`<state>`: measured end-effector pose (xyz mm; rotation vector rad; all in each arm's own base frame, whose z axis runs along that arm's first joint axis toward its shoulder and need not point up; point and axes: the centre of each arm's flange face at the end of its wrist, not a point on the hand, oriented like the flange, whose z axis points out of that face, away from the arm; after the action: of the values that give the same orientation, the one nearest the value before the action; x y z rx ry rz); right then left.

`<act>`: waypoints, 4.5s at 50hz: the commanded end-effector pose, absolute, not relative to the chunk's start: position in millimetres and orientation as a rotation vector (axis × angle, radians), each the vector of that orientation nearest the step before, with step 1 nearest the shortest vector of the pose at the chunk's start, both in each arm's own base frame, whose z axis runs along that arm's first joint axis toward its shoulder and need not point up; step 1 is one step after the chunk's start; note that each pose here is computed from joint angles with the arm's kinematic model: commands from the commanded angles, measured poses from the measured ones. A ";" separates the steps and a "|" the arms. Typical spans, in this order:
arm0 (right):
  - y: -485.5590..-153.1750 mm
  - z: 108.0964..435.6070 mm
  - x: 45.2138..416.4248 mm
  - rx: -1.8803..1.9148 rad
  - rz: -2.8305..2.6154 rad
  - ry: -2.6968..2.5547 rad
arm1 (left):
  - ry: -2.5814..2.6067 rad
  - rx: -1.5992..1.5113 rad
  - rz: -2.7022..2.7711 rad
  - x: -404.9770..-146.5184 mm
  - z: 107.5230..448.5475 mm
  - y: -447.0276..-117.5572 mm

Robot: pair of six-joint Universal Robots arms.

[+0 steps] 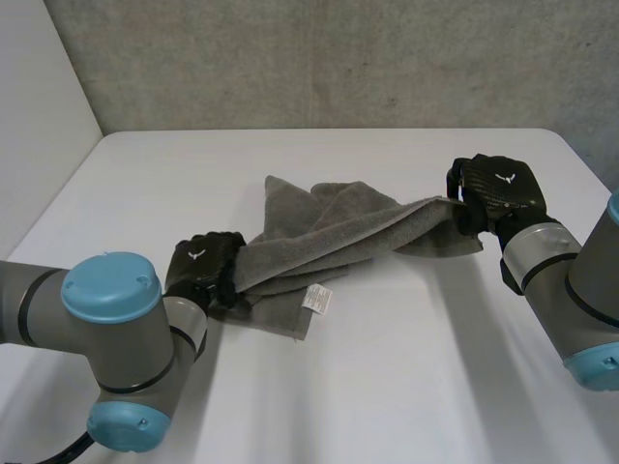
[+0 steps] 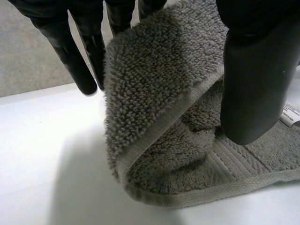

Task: Fold the towel.

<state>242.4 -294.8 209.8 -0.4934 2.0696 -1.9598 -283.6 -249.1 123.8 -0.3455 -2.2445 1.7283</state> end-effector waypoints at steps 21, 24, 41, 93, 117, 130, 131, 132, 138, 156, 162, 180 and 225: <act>-300.1 307.8 256.3 -0.573 -2.096 1.777 | -2.020 -0.669 2.170 -298.9 250.5 -275.8; -289.7 367.3 252.4 -0.585 -2.188 1.670 | -1.879 -0.617 2.289 -296.4 312.3 -268.8; -285.1 347.1 259.2 -1.312 -1.778 2.077 | -2.109 -0.910 2.016 -285.2 324.9 -259.9; -265.0 251.5 273.1 -1.356 -2.076 1.912 | -1.926 -1.605 2.260 -248.7 171.6 -289.2; -288.6 214.1 221.6 -0.879 -2.001 2.119 | -2.115 -1.579 2.179 -232.5 107.2 -294.1; -297.8 209.4 212.5 -0.839 -1.998 2.164 | -2.251 -1.368 2.099 -208.4 138.2 -277.0; -297.8 209.4 212.5 -0.839 -1.998 2.164 | -2.251 -1.367 2.099 -208.4 138.2 -277.0; -298.7 207.6 212.7 -0.841 -1.991 2.169 | -2.278 -1.299 2.052 -207.2 139.0 -275.0; -299.3 198.7 213.4 -0.846 -1.954 2.193 | -2.276 -1.139 1.886 -209.1 136.2 -269.9; -296.9 186.5 217.1 -0.865 -1.898 2.214 | -2.312 -1.046 1.820 -208.5 113.2 -299.1; -297.9 180.8 217.4 -0.869 -1.878 2.225 | -2.318 -1.028 1.810 -210.5 105.7 -309.4; -298.9 170.9 217.6 -0.879 -1.844 2.250 | -2.270 -0.901 1.935 -212.1 114.1 -335.1; -283.6 333.4 216.2 -0.904 -2.070 2.025 | -1.856 -0.722 2.526 -199.4 323.7 -285.6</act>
<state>216.0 -296.3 286.1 -0.8672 2.0631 -2.0835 -200.9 -311.6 246.3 -0.7375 -2.1145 2.3079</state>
